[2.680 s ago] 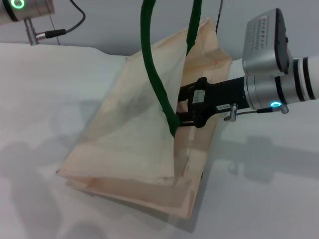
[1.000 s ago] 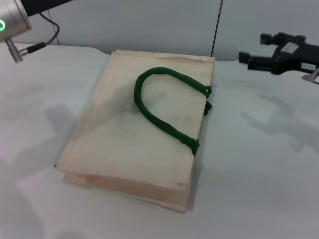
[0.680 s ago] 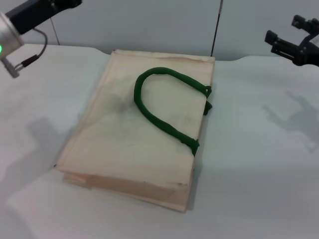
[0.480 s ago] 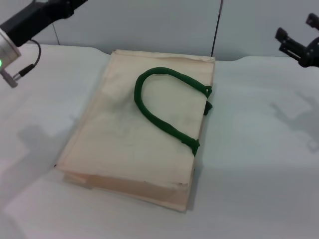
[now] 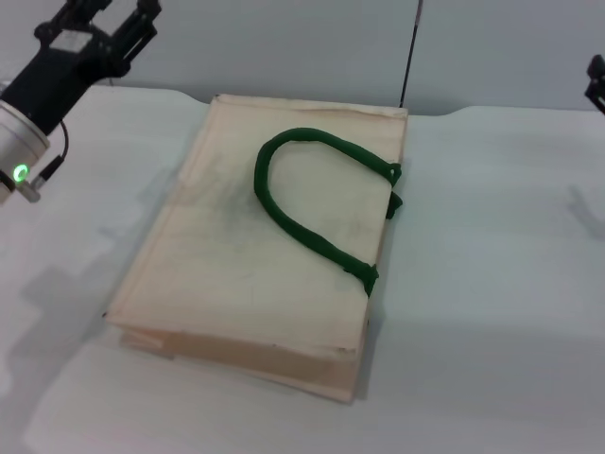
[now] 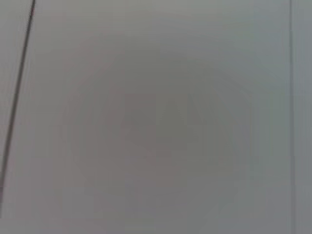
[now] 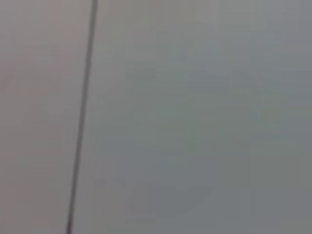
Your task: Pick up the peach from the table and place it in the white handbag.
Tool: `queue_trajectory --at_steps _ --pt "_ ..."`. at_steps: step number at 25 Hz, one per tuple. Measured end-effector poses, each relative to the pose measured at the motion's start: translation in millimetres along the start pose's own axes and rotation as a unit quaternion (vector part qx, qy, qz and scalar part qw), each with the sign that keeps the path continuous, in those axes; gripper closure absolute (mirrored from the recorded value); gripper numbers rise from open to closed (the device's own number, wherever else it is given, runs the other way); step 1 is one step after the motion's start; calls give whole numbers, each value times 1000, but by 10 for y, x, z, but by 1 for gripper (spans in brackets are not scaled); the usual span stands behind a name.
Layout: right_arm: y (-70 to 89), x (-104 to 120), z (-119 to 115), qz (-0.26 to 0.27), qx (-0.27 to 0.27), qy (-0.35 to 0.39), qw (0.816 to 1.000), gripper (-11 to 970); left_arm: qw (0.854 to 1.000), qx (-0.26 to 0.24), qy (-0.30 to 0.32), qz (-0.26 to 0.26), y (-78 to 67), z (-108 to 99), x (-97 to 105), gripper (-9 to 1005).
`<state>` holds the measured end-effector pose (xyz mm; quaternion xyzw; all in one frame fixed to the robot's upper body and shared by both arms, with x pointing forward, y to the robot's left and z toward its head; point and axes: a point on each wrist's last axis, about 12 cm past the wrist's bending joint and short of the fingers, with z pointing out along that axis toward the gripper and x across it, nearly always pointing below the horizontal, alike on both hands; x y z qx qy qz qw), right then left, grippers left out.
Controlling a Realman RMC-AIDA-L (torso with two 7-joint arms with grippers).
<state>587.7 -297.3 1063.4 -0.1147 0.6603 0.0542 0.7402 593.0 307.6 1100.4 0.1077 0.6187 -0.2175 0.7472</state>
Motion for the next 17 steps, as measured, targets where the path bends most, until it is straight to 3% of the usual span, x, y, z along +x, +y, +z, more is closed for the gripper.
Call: queue_trajectory --at_steps 7,12,17 --pt "-65 68 -19 21 37 24 999 49 991 -115 -23 70 -74 -154 220 282" --pt "-69 85 -34 28 43 27 998 49 980 -174 -24 90 -121 -234 306 282" --pt "-69 94 -45 31 46 28 998 49 977 -191 -22 95 -141 -276 338 282"
